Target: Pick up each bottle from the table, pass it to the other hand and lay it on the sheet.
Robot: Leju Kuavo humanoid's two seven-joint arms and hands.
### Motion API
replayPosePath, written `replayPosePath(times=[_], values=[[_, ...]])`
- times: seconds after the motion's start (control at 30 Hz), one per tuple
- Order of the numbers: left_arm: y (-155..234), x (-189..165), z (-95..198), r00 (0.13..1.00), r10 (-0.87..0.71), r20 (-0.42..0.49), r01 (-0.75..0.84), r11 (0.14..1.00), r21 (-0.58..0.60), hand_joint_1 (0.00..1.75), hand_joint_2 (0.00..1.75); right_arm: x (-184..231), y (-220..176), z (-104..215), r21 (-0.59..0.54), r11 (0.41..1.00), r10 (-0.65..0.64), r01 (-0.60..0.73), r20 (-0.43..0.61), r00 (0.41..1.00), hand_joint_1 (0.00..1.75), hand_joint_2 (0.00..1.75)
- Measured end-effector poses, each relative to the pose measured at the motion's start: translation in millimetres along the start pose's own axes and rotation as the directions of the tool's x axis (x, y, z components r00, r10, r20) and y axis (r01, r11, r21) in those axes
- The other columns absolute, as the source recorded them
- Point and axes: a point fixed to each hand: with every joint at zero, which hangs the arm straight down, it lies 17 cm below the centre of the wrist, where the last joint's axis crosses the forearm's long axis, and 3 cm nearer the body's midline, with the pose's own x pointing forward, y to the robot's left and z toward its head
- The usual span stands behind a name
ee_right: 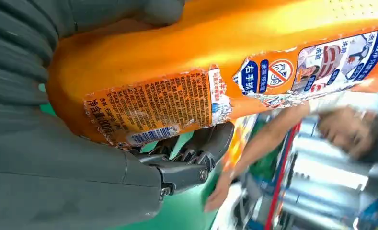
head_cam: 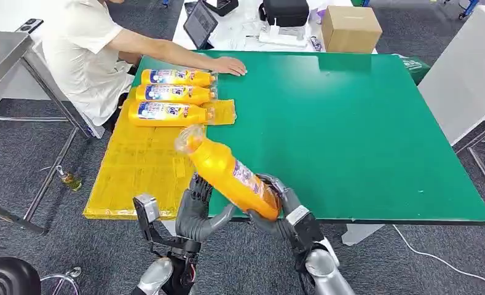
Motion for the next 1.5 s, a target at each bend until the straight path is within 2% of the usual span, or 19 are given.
replayPosePath(times=[0.27,0.43,0.47,0.5,0.53,0.57,0.7,0.83,0.93,0.97,1.0,1.03,1.07,1.1,1.13,1.27,1.3,1.5], values=[[-6,9,-11,1.0,0.021,0.013,-0.021,0.999,-0.025,0.0,1.75,8,32,1,0.083,0.995,-0.06,0.059,0.017,0.998,1.75,1.75],[-12,12,-12,0.998,0.059,0.009,-0.059,0.997,-0.056,0.0,1.75,12,47,3,0.145,0.98,-0.136,0.133,0.015,0.991,1.66,1.75],[-15,12,-12,0.997,0.077,0.008,-0.076,0.995,-0.07,0.0,1.75,14,51,4,0.164,0.974,-0.158,0.154,0.014,0.987,1.59,1.75],[-18,13,-12,0.995,0.095,0.006,-0.094,0.992,-0.086,0.17,1.75,16,54,4,0.179,0.969,-0.176,0.171,0.014,0.984,1.54,1.75],[-20,14,-11,0.994,0.109,0.005,-0.108,0.99,-0.095,1.34,1.75,17,53,4,0.188,0.967,-0.18,0.174,0.015,0.984,1.55,1.75],[-22,15,-11,0.992,0.129,0.001,-0.128,0.986,-0.107,1.75,1.75,17,53,4,0.193,0.966,-0.181,0.174,0.016,0.983,1.52,1.75],[-33,23,-4,0.974,0.227,-0.007,-0.224,0.954,-0.198,1.75,1.75,20,52,3,0.214,0.958,-0.198,0.188,0.023,0.98,1.47,1.75],[-40,31,4,0.962,0.272,-0.005,-0.263,0.927,-0.266,1.75,1.75,23,53,3,0.234,0.949,-0.222,0.21,0.027,0.975,1.52,1.75],[-41,36,9,0.96,0.282,-0.003,-0.27,0.916,-0.297,1.75,1.75,24,53,3,0.242,0.946,-0.231,0.217,0.029,0.973,1.45,1.75],[-41,36,10,0.96,0.281,-0.002,-0.268,0.914,-0.305,1.75,1.75,25,54,3,0.245,0.944,-0.233,0.219,0.029,0.972,1.29,1.75],[-41,36,11,0.961,0.276,-0.001,-0.263,0.914,-0.309,1.75,1.75,25,54,4,0.248,0.944,-0.232,0.218,0.029,0.972,1.05,1.75],[-41,36,12,0.963,0.271,0.0,-0.257,0.914,-0.313,1.75,1.75,24,55,4,0.251,0.944,-0.229,0.214,0.029,0.973,1.05,1.75],[-41,36,12,0.965,0.263,0.0,-0.25,0.915,-0.317,1.75,1.75,24,56,4,0.255,0.944,-0.223,0.209,0.029,0.974,0.49,1.75],[-41,35,13,0.967,0.253,0.002,-0.24,0.917,-0.319,1.75,1.75,23,56,5,0.258,0.945,-0.218,0.204,0.027,0.976,0.05,1.75],[-41,35,13,0.969,0.246,0.004,-0.231,0.918,-0.321,1.75,1.75,22,56,5,0.258,0.946,-0.21,0.196,0.026,0.977,0.0,1.75],[-42,32,13,0.985,0.173,0.018,-0.158,0.932,-0.327,1.75,1.75,13,56,7,0.251,0.957,-0.153,0.146,0.008,0.988,0.0,1.75],[-41,31,13,0.988,0.155,0.019,-0.14,0.936,-0.324,1.75,1.75,10,56,8,0.247,0.96,-0.133,0.128,0.002,0.991,0.0,0.0],[-26,22,5,0.999,0.024,0.038,-0.015,0.972,-0.233,1.75,1.75,-4,50,8,0.185,0.982,0.045,-0.043,-0.004,0.999,0.0,0.0]])
